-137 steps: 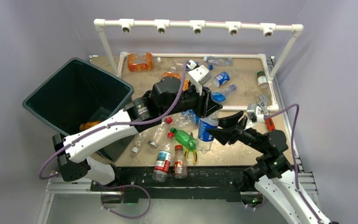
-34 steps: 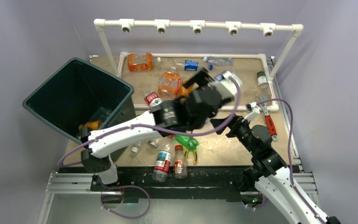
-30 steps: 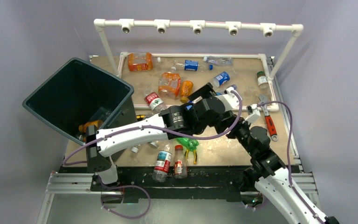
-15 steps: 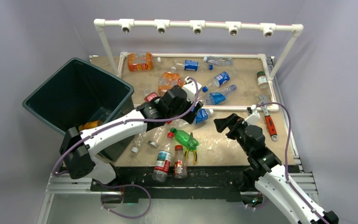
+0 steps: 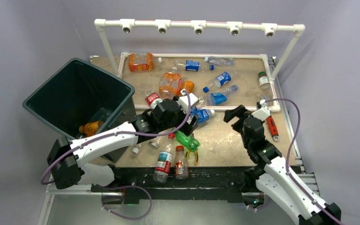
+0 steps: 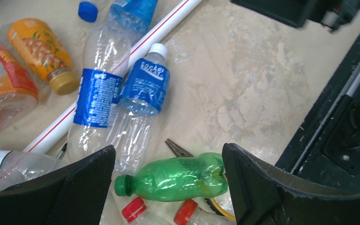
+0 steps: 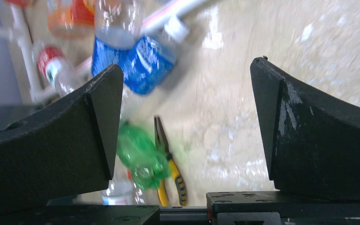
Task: Put the plastic bottles in the bin
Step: Pick up the plastic bottle at the center of the board.
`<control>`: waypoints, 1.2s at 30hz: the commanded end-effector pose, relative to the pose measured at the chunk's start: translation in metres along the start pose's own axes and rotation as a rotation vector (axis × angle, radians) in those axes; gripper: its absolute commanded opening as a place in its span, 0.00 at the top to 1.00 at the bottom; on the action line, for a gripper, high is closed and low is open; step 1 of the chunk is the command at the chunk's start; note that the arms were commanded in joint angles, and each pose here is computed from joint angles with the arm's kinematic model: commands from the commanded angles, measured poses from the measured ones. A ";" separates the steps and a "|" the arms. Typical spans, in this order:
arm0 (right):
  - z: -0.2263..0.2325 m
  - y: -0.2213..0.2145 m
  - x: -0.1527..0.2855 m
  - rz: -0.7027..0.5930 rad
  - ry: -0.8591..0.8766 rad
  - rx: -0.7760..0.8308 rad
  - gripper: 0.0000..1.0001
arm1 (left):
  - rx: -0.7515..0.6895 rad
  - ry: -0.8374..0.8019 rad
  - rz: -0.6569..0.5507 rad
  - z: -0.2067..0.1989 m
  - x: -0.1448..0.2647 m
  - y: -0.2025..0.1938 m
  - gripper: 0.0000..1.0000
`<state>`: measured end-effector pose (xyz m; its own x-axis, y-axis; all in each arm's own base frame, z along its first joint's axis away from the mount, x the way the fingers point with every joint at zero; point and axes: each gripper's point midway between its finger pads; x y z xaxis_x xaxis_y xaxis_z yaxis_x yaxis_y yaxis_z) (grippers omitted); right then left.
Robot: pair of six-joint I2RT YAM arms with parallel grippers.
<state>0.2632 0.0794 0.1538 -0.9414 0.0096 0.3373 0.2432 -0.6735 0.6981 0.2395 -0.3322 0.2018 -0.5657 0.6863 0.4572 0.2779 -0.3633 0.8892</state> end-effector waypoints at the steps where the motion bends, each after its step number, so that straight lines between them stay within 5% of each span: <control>1: 0.011 0.058 -0.014 -0.164 -0.107 -0.005 0.03 | -0.052 -0.057 -0.125 -0.021 0.015 0.032 0.17; 10: -0.017 0.087 -0.058 -0.217 -0.229 -0.034 0.05 | -0.154 0.004 -0.161 -0.039 0.041 0.037 0.17; 18: 0.002 0.102 -0.110 -0.238 -0.240 0.066 0.09 | -0.136 0.002 -0.202 -0.038 0.053 0.049 0.17; 36: -0.009 0.039 -0.199 -0.044 -0.266 0.048 0.19 | -0.139 0.012 -0.179 -0.040 0.047 0.042 0.17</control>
<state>0.4313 0.0375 0.0787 -0.8032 0.2639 0.5341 0.2972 -0.5995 0.7432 0.1938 -0.3366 0.2578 -0.6055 0.7343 0.3069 0.0749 -0.3314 0.9405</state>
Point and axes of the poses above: each gripper's point midway between its finger pads, its own x axis back along the fingers, its own z axis along the line the jaws close on, y = z × x, and after that the axes turned 6 degrees about -x, right-handed
